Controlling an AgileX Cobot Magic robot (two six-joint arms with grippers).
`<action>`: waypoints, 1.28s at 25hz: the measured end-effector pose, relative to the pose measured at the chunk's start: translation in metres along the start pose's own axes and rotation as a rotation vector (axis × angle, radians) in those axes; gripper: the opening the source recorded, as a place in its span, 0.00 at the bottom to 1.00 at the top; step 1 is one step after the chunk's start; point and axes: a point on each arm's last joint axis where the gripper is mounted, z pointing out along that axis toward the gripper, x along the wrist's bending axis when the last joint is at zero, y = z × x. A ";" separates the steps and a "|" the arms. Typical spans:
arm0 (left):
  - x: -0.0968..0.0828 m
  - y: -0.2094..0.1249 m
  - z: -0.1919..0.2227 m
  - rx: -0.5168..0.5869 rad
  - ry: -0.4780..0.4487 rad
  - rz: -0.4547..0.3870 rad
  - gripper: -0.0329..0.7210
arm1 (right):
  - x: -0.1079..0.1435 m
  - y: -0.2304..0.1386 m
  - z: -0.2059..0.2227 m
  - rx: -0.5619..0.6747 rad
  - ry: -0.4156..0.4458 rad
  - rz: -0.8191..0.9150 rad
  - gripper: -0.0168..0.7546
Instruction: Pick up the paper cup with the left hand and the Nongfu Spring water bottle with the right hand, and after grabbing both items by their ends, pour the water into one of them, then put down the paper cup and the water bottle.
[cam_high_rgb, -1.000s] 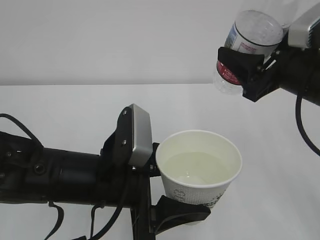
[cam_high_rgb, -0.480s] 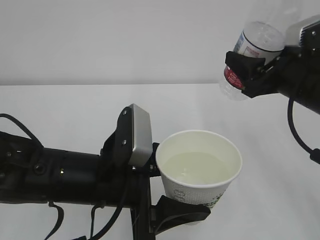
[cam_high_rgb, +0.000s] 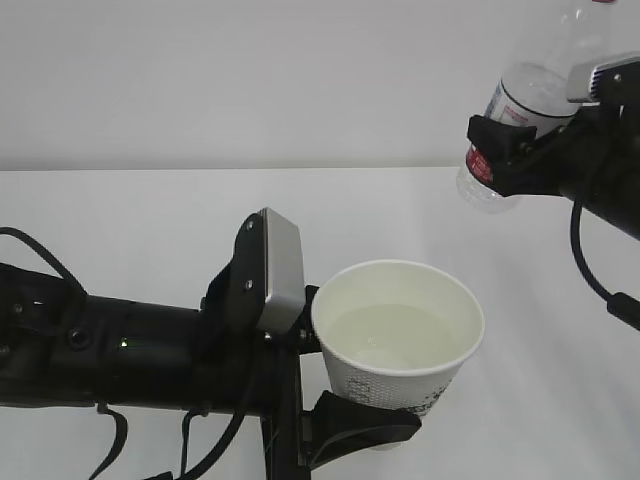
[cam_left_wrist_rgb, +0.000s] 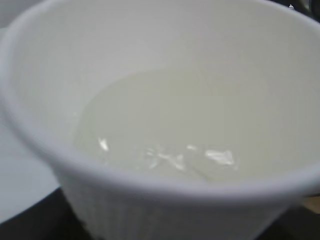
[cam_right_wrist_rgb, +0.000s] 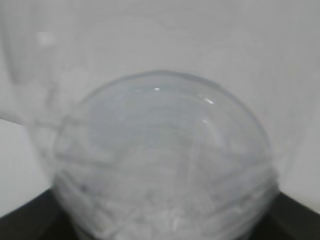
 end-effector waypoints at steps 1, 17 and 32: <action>0.000 0.000 0.000 0.000 0.000 0.000 0.74 | -0.001 -0.002 0.001 0.014 -0.008 0.000 0.70; 0.000 0.000 0.000 0.000 0.000 0.000 0.74 | -0.010 -0.012 0.002 0.076 -0.111 0.010 0.70; 0.000 0.000 0.000 0.000 0.004 -0.003 0.74 | -0.014 -0.040 0.010 0.162 -0.154 0.064 0.70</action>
